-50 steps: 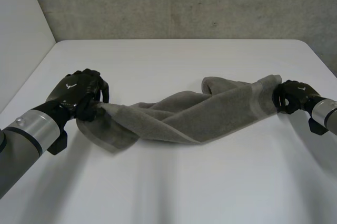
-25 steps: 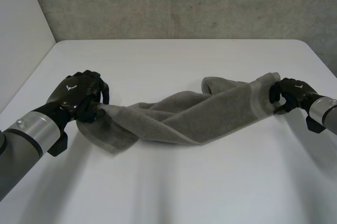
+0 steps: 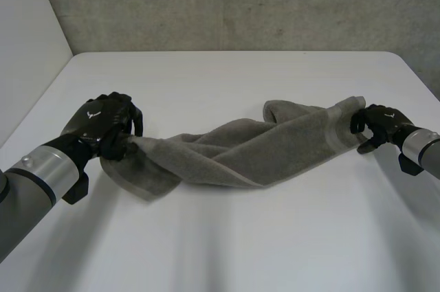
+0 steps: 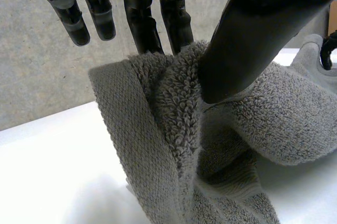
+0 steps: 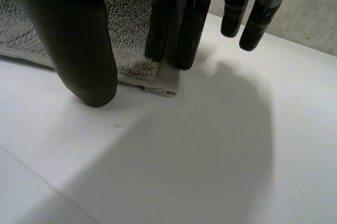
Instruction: Fold the towel.
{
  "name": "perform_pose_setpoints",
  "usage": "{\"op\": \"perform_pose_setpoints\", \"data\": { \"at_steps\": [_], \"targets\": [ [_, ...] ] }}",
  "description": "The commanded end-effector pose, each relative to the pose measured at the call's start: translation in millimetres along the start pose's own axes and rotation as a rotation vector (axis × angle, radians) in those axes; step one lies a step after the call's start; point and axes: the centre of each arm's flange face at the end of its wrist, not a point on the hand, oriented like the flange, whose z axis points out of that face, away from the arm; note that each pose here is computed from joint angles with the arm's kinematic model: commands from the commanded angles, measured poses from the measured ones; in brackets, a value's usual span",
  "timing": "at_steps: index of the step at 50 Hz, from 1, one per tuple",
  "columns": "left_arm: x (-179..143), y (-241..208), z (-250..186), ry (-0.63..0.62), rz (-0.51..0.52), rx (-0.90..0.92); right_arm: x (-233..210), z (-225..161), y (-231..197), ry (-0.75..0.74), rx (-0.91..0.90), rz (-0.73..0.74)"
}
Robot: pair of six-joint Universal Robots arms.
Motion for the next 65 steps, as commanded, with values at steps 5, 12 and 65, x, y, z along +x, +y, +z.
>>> {"op": "perform_pose_setpoints", "data": {
  "at_steps": [5,12,65],
  "targets": [
    [-0.6,-1.0,1.0,-0.002,0.004,0.012,-0.4,0.8,-0.3,-0.007,0.004,0.003],
    [-0.5,-0.6,0.9,-0.002,0.004,0.010,-1.8,0.2,-3.0,-0.018,0.011,0.002],
    [-0.5,-107.2,-50.1,-0.003,-0.046,0.343,-39.3,-205.7,-189.2,-0.206,0.210,-0.395]
  ]
}}
